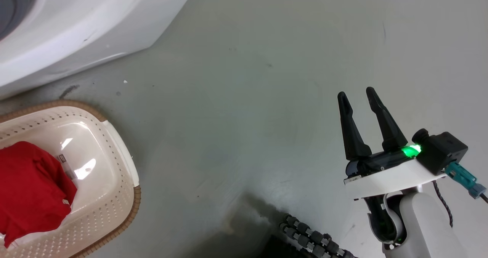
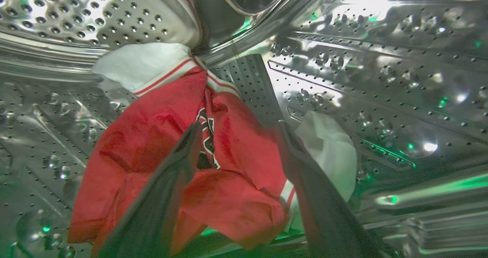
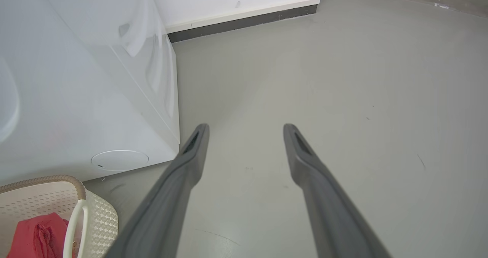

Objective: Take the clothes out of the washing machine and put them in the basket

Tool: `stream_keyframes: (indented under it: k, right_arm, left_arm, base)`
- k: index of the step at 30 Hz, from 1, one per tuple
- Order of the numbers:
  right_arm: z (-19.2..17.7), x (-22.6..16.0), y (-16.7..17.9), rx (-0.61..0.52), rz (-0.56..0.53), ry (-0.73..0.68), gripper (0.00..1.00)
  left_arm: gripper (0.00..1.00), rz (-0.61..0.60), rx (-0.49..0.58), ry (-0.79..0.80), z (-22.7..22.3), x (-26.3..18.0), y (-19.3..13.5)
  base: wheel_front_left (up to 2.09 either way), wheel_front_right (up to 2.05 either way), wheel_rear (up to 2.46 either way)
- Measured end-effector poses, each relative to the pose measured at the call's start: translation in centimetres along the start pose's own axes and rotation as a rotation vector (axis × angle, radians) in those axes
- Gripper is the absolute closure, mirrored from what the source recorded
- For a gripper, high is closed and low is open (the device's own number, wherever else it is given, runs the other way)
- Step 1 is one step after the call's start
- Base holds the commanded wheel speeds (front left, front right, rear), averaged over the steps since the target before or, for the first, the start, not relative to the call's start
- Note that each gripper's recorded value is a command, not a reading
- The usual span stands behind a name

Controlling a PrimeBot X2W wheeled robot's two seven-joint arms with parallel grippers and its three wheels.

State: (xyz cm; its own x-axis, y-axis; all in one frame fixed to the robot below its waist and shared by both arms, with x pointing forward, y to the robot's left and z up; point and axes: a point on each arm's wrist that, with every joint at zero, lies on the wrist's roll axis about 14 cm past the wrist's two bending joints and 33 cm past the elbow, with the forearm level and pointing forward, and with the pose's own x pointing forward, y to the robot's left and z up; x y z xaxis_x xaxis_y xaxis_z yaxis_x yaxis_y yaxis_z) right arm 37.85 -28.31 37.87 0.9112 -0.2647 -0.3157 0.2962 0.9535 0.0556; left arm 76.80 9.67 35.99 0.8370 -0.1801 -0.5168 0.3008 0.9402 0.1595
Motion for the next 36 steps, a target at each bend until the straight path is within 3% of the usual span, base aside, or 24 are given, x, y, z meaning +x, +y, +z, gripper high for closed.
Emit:
stream_keyframes:
  k: [16, 26, 27, 28, 29, 30, 36]
  right_arm:
    - [-1.8, 0.0, -0.1, -0.003, -0.011, 0.049, 0.0]
    - [-2.0, 0.0, 0.0, -0.003, -0.011, 0.057, 0.0]
    - [-2.1, -0.1, 0.0, -0.003, -0.012, 0.057, 0.0]
    - [-2.1, -0.1, 0.0, -0.003, -0.013, 0.058, 0.0]
    - [-2.1, -0.1, -0.1, -0.003, -0.015, 0.059, 0.0]
    - [-2.2, -0.1, -0.1, -0.004, -0.017, 0.061, 0.0]
    - [-2.3, 0.0, -0.1, -0.007, -0.015, 0.065, 0.0]
  left_arm:
    - [0.0, 0.009, 0.029, 0.32, -5.5, 2.3, -0.4]
    - [0.0, 0.014, 0.05, 0.401, -7.1, 2.7, -0.4]
    - [0.51, 0.016, 0.052, 0.409, -7.3, 2.7, -0.4]
    - [0.66, 0.02, 0.05, 0.417, -7.5, 2.8, -0.3]
    - [0.88, 0.023, 0.047, 0.418, -7.5, 2.8, -0.3]
    - [1.0, 0.025, 0.045, 0.421, -7.6, 2.8, -0.2]
    - [1.0, 0.064, 0.029, 0.314, -6.3, 3.5, 0.5]
  base:
    - [0.0, 0.0, 0.0]
    - [0.0, 0.0, 0.0]
    - [0.0, 0.0, 0.0]
    - [0.0, 0.0, 0.0]
    - [0.0, 0.0, 0.0]
    - [0.0, 0.0, 0.0]
    - [0.0, 0.0, 0.0]
